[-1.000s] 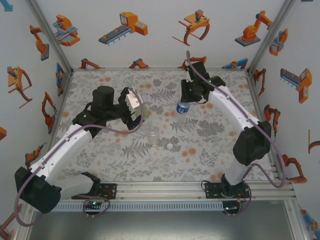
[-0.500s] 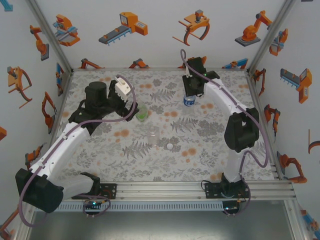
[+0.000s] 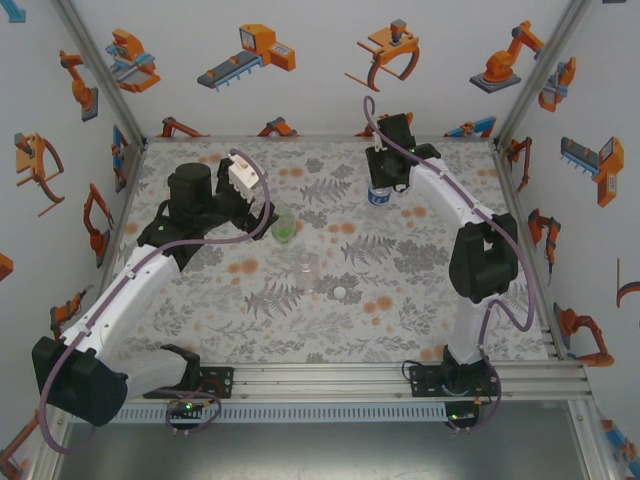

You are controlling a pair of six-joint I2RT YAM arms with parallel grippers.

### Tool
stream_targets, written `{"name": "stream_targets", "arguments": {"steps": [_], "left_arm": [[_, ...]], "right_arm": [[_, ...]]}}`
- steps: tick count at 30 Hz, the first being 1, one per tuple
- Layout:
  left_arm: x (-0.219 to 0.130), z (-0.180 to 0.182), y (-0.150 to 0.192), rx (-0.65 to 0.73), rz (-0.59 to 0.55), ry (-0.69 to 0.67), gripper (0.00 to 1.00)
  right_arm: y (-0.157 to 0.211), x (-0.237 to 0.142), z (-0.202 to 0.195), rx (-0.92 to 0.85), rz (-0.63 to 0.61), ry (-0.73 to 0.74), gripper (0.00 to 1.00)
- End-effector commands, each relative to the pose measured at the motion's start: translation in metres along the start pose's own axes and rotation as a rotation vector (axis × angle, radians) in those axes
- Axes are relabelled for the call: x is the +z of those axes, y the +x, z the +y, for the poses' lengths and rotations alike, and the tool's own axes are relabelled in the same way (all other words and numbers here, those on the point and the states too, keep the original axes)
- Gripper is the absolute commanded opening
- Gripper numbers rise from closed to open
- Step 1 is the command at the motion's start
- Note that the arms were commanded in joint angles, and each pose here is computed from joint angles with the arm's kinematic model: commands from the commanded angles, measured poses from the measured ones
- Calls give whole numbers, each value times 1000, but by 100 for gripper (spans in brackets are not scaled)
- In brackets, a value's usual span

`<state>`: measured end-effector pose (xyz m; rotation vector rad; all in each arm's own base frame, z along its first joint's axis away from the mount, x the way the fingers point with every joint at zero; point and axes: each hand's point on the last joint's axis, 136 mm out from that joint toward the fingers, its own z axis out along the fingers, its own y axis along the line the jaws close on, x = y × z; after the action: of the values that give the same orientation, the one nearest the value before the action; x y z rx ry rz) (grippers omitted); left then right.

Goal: Screw on the bottle caps

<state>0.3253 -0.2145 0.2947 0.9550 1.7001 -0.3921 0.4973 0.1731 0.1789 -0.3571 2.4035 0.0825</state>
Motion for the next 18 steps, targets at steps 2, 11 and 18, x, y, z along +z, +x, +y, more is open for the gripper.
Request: {"name": "stream_targets", "arguments": {"steps": [2,11,18], "left_arm": [[-5,-3,-7,18,-40,16,97],[-6,7,-10,-44,-65,-31,97],[-18,7,-25,-75,-115,-34,97]], "right_arm": [[0,-6,-3,-8,0,14,52],[-17,-41,-3,-11,-38,0,68],[-15,-75,10,-47,-72,-66,72]]}}
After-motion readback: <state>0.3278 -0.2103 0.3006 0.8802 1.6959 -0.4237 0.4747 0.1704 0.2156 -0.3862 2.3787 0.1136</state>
